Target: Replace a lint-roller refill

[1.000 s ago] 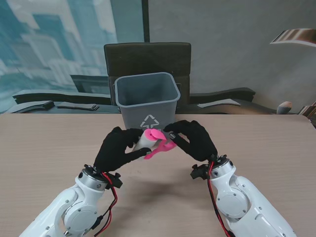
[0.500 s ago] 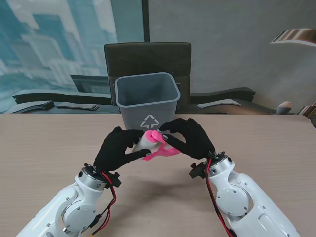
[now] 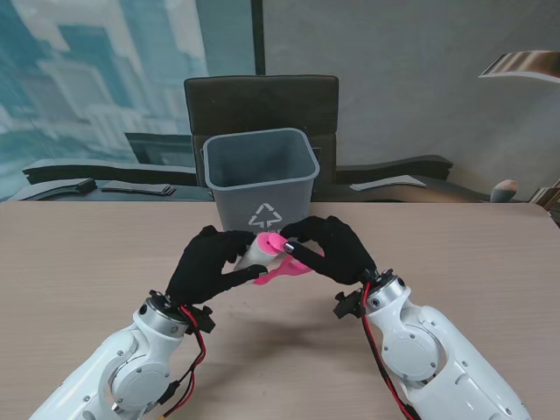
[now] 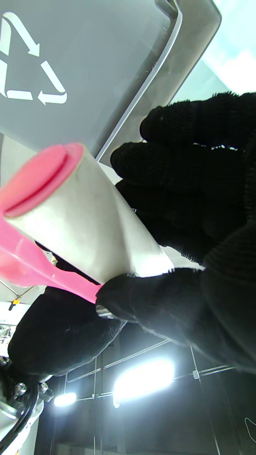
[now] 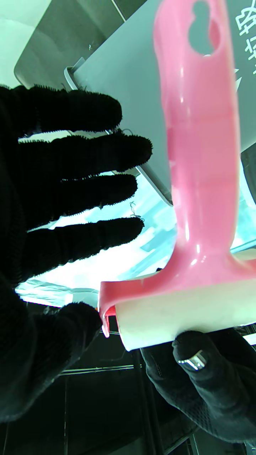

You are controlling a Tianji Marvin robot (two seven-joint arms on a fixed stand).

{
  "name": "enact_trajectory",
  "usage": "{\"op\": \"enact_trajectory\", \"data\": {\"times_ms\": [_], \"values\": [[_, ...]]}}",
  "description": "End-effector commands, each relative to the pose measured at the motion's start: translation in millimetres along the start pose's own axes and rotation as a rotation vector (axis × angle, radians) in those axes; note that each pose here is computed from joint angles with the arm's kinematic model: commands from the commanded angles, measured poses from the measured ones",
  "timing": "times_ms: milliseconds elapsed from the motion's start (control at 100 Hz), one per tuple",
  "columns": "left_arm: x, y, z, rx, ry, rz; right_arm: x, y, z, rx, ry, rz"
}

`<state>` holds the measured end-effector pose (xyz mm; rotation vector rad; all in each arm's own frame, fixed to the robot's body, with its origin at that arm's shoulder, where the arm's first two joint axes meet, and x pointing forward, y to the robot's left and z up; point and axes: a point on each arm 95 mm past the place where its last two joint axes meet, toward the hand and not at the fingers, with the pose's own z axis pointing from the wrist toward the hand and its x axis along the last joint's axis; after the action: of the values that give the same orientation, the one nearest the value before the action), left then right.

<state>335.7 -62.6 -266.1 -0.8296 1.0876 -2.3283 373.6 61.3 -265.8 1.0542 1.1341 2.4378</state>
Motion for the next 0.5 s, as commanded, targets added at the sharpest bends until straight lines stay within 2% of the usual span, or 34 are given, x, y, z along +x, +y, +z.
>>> {"op": "enact_trajectory", "data": {"times_ms": [0, 490], "values": [[1.4, 0.4, 1.1, -0.007, 0.003, -0.005, 2.3, -3.3, -0.3, 0.015, 0.007, 0.007], [0.7, 2.7, 1.4, -0.014, 0.003, -0.010, 2.4, -4.3, 2.3, -0.015, 0.016, 0.015]]}}
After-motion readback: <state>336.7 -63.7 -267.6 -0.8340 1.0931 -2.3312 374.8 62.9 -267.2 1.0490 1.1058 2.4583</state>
